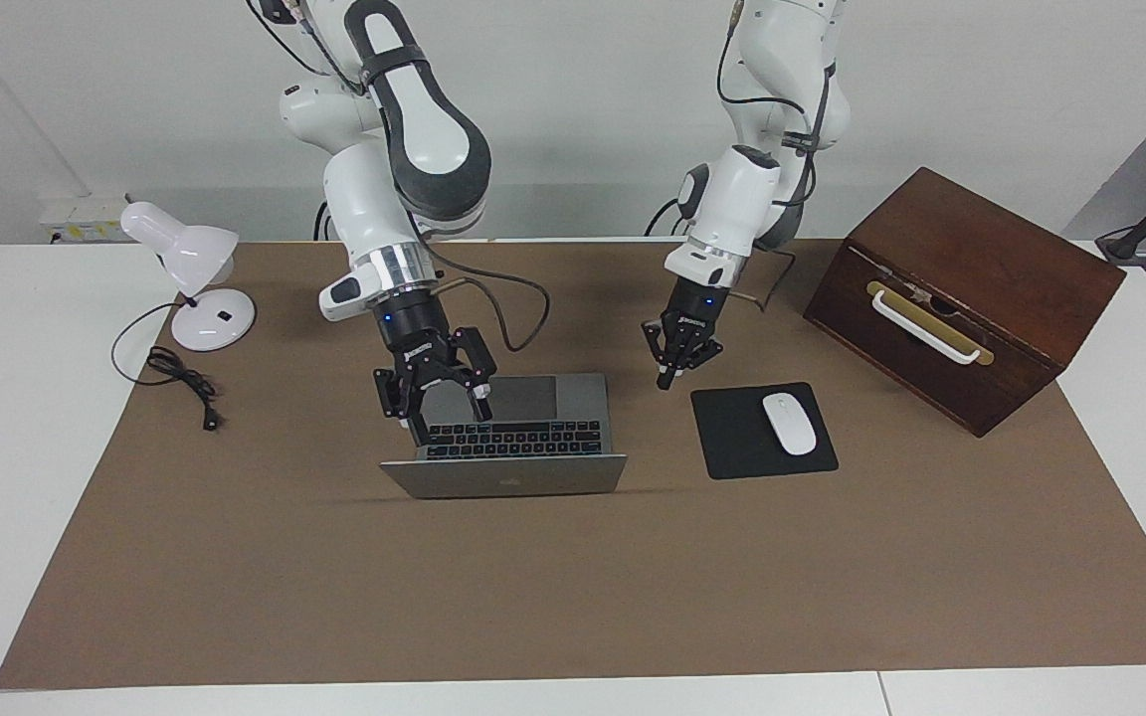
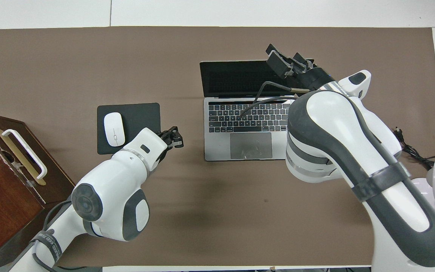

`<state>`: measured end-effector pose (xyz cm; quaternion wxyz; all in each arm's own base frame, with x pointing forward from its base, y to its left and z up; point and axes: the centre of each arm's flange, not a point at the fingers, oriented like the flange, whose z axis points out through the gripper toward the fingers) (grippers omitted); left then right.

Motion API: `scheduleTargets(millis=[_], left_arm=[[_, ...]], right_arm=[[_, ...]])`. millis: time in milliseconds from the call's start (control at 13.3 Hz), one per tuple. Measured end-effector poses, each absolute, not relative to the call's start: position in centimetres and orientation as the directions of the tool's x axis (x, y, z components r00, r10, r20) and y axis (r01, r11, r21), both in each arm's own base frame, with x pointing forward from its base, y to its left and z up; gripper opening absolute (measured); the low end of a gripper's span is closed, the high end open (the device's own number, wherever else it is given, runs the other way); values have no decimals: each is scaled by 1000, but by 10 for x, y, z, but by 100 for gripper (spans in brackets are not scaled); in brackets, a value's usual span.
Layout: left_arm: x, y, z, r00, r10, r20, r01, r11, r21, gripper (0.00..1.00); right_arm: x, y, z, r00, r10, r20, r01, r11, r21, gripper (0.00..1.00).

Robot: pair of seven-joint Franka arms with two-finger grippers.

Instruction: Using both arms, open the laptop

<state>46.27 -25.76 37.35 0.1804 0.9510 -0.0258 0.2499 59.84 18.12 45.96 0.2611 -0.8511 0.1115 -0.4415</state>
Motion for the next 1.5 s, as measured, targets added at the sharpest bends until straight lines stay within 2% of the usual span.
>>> scheduleTargets(millis=[376,602,827,1128,1429,1504], left_arm=[[517,-196,444,926,-42,376,-180,-923,340,1],[537,-135,503,935,-177,308,-256,-936,239,1],[535,-92,540,934,-242,263,-293,-940,175,1],[513,-41,572,917,-354,182,-364,-931,25,1],[500,28,598,918,-380,115,-383,-924,8,1],[499,36,600,920,-377,104,-378,-926,-5,9]], right_arm=[[617,159,469,589,-284,757,151,-881,-448,100],[629,139,472,596,-202,777,209,-896,-392,100],[644,108,476,620,-48,783,317,-898,-306,100],[655,57,491,641,131,756,425,-881,-208,100],[654,43,508,687,256,681,483,-860,-165,100],[654,37,519,710,274,649,488,-855,-172,100]])
